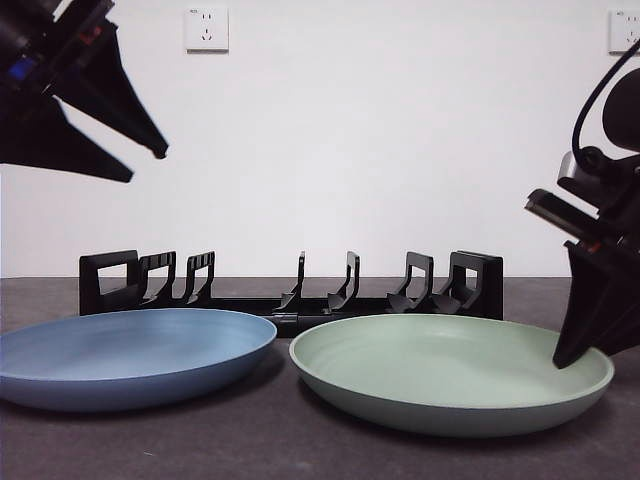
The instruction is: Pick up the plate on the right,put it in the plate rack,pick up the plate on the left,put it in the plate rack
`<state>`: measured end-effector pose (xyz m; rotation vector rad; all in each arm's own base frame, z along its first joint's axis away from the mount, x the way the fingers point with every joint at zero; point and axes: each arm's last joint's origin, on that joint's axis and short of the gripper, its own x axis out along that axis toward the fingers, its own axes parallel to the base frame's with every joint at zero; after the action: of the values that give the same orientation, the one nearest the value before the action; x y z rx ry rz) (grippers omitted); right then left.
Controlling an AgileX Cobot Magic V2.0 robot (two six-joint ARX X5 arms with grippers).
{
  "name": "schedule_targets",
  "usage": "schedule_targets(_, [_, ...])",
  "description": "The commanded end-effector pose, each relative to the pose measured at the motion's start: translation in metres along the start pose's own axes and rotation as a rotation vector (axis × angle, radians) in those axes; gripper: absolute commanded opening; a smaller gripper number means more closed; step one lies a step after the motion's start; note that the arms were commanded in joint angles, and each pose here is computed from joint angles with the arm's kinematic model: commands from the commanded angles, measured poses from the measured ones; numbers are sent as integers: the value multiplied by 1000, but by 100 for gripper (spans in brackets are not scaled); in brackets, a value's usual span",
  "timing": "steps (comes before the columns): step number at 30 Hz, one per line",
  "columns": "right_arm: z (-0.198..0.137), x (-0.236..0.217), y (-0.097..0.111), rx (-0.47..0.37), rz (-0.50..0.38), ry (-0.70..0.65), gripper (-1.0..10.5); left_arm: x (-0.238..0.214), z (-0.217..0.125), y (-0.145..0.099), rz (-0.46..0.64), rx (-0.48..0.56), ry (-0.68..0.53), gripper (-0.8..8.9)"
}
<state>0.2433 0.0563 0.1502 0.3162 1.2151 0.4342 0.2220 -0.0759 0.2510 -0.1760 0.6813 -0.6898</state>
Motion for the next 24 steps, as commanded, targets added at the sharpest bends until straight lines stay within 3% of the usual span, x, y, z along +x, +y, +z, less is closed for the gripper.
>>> schedule_targets(1, [7, -12, 7, -12, 6, -28, -12, 4, 1, -13, -112, 257, 9, 252])
schedule_targets(7, [20, -33, 20, -30, 3, -27, -12, 17, -8, -59, -191, 550, 81, 252])
schedule_targets(12, [25, -39, 31, -65, 13, -3, -12, 20, -27, -111, -223, 860, 182, 250])
schedule_targets(17, [22, -36, 40, -102, 24, 35, -12, 18, -47, -155, -159, 1103, 195, 247])
schedule_targets(19, [21, -35, 44, -115, 30, 42, -12, 21, -53, -161, -146, 1161, 211, 246])
schedule_targets(24, [20, -34, 47, -125, 36, 48, -12, 36, -64, -161, -181, 1168, 310, 244])
